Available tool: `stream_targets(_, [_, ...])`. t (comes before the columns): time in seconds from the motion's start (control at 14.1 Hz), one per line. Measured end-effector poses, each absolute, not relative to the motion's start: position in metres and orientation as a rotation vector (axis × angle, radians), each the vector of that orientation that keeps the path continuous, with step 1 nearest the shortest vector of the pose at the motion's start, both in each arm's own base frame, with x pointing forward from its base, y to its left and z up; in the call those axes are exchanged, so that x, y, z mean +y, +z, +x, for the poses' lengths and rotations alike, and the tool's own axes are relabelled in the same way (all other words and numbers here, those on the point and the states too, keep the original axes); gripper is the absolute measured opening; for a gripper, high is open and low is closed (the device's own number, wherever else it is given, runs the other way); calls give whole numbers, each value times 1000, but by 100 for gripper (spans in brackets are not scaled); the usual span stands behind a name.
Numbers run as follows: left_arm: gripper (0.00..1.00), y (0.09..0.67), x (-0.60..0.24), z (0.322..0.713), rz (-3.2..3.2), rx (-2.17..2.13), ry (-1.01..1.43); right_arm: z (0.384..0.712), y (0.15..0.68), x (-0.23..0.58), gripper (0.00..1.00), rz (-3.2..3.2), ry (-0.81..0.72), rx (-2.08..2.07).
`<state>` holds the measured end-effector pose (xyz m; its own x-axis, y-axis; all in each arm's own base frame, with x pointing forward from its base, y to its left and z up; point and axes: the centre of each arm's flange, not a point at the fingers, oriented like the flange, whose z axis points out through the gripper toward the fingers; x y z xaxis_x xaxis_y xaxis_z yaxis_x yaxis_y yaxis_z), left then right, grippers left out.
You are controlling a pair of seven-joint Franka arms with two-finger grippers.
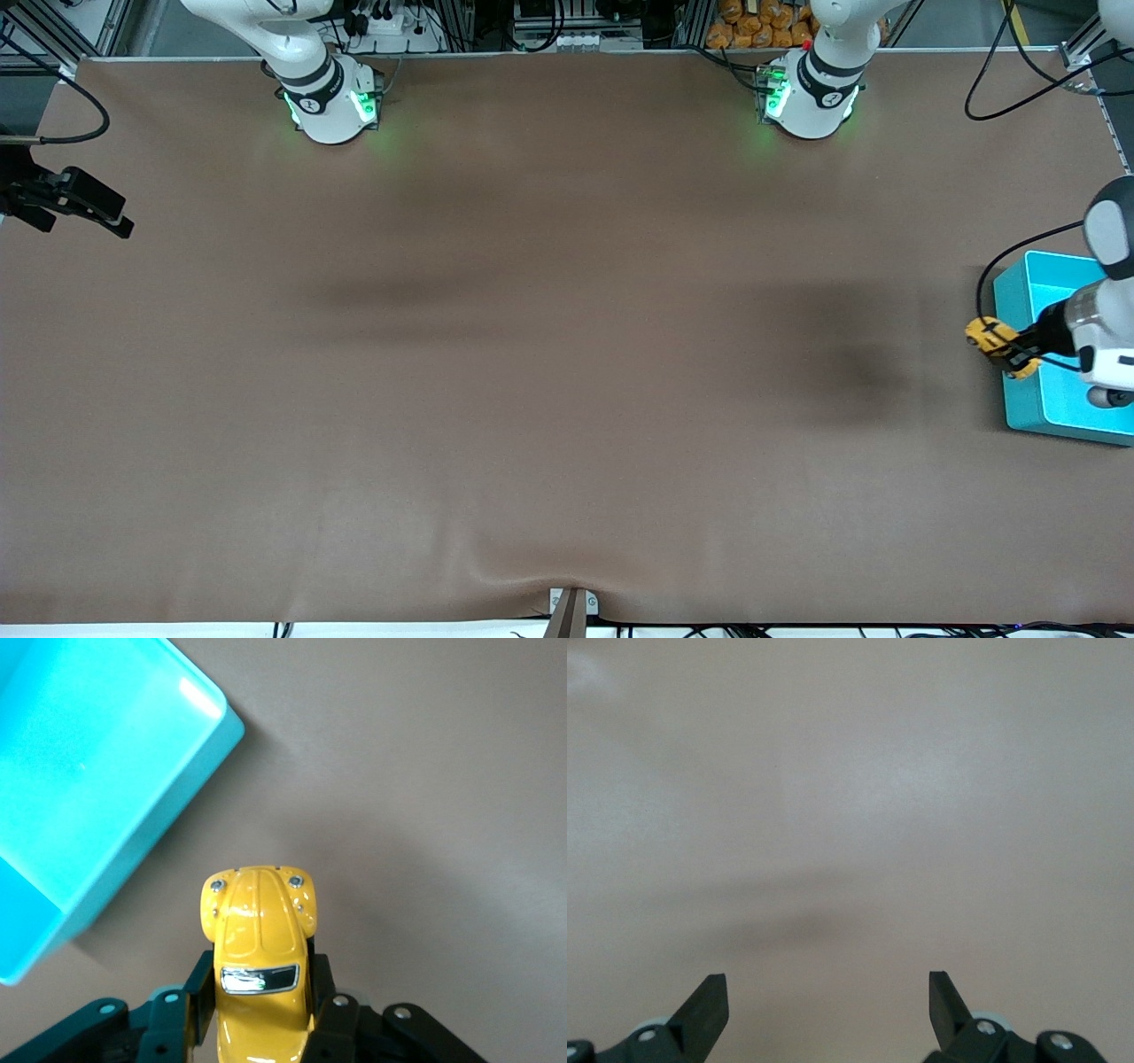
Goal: Wind and store yellow beetle car
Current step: 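Lift the car and carry it to the teal box with the left gripper, then lower the held car into the teal box with the left gripper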
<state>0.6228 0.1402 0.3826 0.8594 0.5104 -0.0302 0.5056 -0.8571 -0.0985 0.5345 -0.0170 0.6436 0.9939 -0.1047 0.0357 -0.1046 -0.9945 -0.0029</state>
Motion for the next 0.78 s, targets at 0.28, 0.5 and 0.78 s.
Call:
stream_targets(0.28, [46,378,194,608,-3007,-590,114,534,644,-22,100,-3135,-57,180])
stream_targets(0.5, [46,368,231,600,-3052,-428,125,534,644,-22,100,-3135,-57,180])
stream_targets(0.78, [46,345,271,603,-3105,-231,105,534,644,-22,100,-3135,-57,180])
